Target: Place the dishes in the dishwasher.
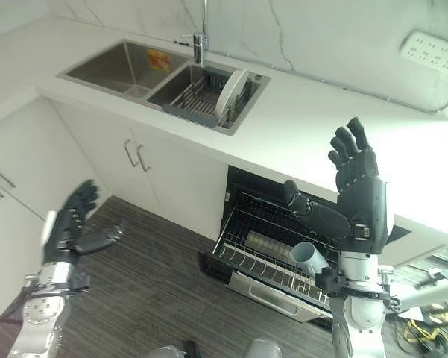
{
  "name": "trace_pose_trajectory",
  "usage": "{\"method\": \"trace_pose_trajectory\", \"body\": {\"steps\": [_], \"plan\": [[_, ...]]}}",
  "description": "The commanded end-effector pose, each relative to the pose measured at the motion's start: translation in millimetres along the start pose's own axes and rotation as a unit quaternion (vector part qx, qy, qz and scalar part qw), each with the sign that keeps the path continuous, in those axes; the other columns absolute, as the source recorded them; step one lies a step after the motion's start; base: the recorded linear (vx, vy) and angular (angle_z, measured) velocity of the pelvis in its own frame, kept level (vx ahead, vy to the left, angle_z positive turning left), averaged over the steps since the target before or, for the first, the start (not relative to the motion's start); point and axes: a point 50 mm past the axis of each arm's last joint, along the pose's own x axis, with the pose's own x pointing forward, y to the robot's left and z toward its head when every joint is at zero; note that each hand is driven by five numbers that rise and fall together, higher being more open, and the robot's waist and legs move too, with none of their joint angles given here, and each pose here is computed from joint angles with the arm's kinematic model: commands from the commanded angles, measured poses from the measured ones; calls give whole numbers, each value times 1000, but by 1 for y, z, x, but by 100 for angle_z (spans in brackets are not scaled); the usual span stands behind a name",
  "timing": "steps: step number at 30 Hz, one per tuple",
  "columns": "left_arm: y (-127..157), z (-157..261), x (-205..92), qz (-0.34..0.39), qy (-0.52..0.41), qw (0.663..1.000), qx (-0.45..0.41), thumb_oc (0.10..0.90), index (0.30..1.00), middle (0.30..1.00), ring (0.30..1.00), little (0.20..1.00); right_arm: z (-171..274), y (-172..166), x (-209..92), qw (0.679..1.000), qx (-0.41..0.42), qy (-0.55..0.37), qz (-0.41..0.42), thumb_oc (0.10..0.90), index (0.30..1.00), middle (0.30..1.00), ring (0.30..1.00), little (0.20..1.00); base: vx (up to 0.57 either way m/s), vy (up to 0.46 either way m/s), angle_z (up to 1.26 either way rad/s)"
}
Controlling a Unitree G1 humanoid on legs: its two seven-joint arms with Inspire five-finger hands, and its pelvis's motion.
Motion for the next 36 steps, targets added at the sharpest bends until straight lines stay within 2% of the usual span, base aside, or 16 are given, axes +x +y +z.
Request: {"method": "trace_pose_trajectory", "body": {"steps": [1,4,8,16,19,20,22,28,32,36], "plan": [[-4,25,9,12,-69,997,-42,800,900,900,900,900,45,-14,30,987,3,-160,-4,800,900,900,900,900,180,59,-24],[-8,-2,2,3,-8,1000,-30,800,900,900,900,900,41,-17,25,989,13,-150,-11,800,900,900,900,900,256,-1,6],[-32,-45,-21,-51,83,995,-37,800,900,900,900,900,30,-17,28,993,7,-116,7,800,900,900,900,900,281,-33,52],[-49,-102,-78,-107,231,966,-44,800,900,900,900,900,28,-4,52,993,5,-110,34,800,900,900,900,900,189,253,-97],[-50,-103,-80,-112,235,965,-42,800,900,900,900,900,28,-3,53,993,6,-110,32,800,900,900,900,900,87,195,-160],[-52,-114,-92,-136,270,952,-38,800,900,900,900,900,32,-6,54,992,7,-122,5,800,900,900,900,900,229,662,-87],[-63,-121,-99,-210,289,934,12,800,900,900,900,900,33,-18,36,991,12,-128,-30,800,900,900,900,900,258,720,-74],[-61,-123,-97,-236,297,925,42,800,900,900,900,900,33,-20,30,990,7,-131,-49,800,900,900,900,900,77,155,-68],[-52,-127,-101,-195,316,928,37,800,900,900,900,900,21,-7,35,994,53,-98,-13,800,900,900,900,900,-7,103,-95],[-47,-131,-104,-181,335,924,41,800,900,900,900,900,9,-3,35,995,72,-64,-18,800,900,900,900,900,-49,-74,-124]]}}
